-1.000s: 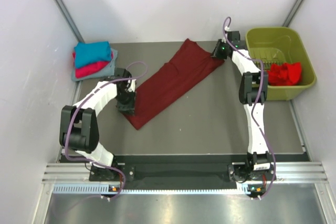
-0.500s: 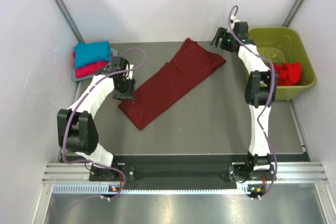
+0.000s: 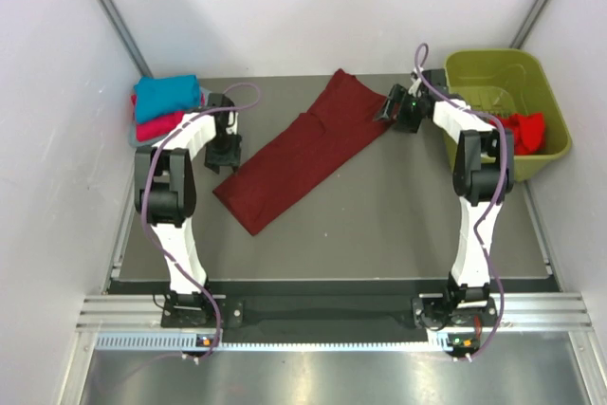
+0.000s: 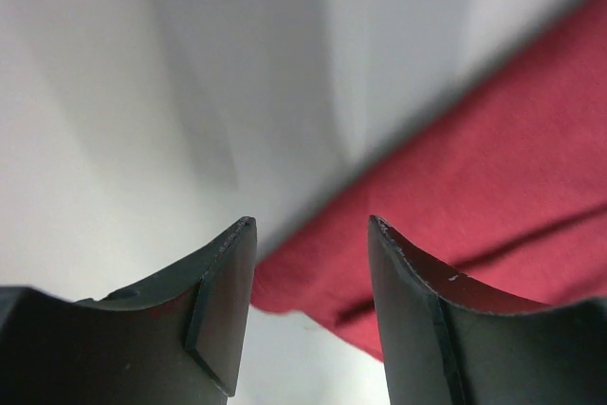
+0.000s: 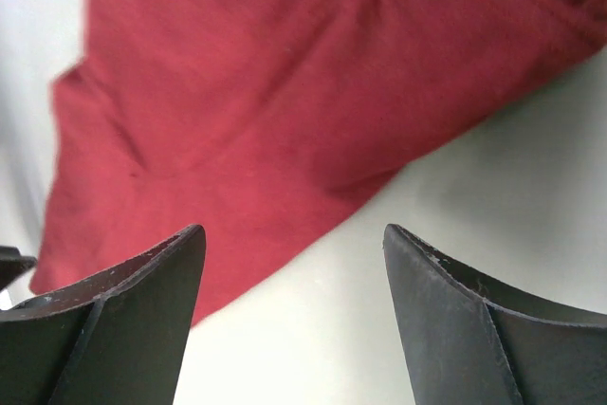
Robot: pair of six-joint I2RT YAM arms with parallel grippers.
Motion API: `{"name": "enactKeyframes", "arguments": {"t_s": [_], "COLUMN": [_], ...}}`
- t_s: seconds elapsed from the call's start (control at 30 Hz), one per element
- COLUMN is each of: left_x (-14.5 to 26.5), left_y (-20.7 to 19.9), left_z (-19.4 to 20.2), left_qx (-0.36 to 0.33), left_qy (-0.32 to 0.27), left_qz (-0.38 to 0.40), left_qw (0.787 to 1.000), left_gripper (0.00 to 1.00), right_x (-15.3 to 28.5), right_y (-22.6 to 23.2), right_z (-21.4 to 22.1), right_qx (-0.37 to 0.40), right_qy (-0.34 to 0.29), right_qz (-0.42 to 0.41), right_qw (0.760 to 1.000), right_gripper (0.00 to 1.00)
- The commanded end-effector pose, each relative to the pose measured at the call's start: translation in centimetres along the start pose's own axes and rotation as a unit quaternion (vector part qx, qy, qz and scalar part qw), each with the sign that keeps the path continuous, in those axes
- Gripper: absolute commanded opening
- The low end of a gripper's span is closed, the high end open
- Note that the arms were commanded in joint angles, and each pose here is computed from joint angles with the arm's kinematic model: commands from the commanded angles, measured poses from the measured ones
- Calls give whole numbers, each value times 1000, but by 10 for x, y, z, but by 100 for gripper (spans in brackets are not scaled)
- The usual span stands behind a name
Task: Fold and stack the t-shirts
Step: Fold the tshirt
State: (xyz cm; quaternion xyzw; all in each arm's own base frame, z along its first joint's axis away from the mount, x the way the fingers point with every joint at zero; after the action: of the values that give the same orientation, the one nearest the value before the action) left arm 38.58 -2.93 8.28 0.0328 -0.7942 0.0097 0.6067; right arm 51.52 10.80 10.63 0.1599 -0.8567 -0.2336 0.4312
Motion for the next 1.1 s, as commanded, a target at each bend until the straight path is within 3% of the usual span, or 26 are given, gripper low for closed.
{"name": "enactKeyframes", "arguments": {"t_s": [0.0,0.13,0.17,0.3,0.57,0.6,0.63,0.7,0.73,0.8,0.83,0.93,1.07], "left_x": [4,-5,-6,-10,-19,-21,-22,-22,-21,-17,-14,-3,12], "left_y": [0,-1,-1,-2,0,0,-1,-6,-6,-11,-13,-21,-35], "left_z": [-16,-10,-9,7,23,24,24,26,29,36,39,54,77], "left_qx": [9,8,8,2,1,0,-2,-3,-3,1,2,7,3], "left_qy": [-12,8,11,40,63,66,68,75,81,90,92,102,113], "left_qz": [9,13,14,21,15,16,19,38,41,59,65,84,106], "left_qw": [1000,1000,1000,999,998,998,997,996,996,994,994,991,988], "left_gripper": [55,51,43,26,25,22,0,0,0,0,0,0,0], "right_x": [1,-13,-17,-32,-48,-49,-51,-52,-54,-55,-57,-61,-68], "right_y": [8,-1,-4,-13,-17,-17,-15,-18,-18,-20,-21,-23,-17], "right_z": [-11,-11,-11,-10,-15,-15,-18,-21,-23,-26,-28,-35,-51], "right_qx": [12,12,12,10,10,12,14,18,21,27,31,39,57], "right_qy": [-15,-13,-12,-9,-12,-13,-15,-18,-19,-24,-27,-35,-59], "right_qz": [-15,-5,-3,10,13,12,11,16,17,27,31,36,39], "right_qw": [1000,1000,1000,1000,1000,1000,1000,1000,999,999,999,998,996], "right_gripper": [76,76,76,76,73,73,72,64,50,37,24,9,8]}}
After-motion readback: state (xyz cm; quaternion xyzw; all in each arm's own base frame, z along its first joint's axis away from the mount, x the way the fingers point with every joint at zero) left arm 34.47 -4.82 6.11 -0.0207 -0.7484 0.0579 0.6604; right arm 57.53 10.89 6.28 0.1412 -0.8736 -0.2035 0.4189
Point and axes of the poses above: each gripper's point midway between its finger pads, its own x axis back along the fingers, its own y axis along the line the jaws close on, z = x × y, the point moved 4 cm from there along x, back along the fingers, and after that the axes turned 5 degrees about x, right-handed, at the moved point
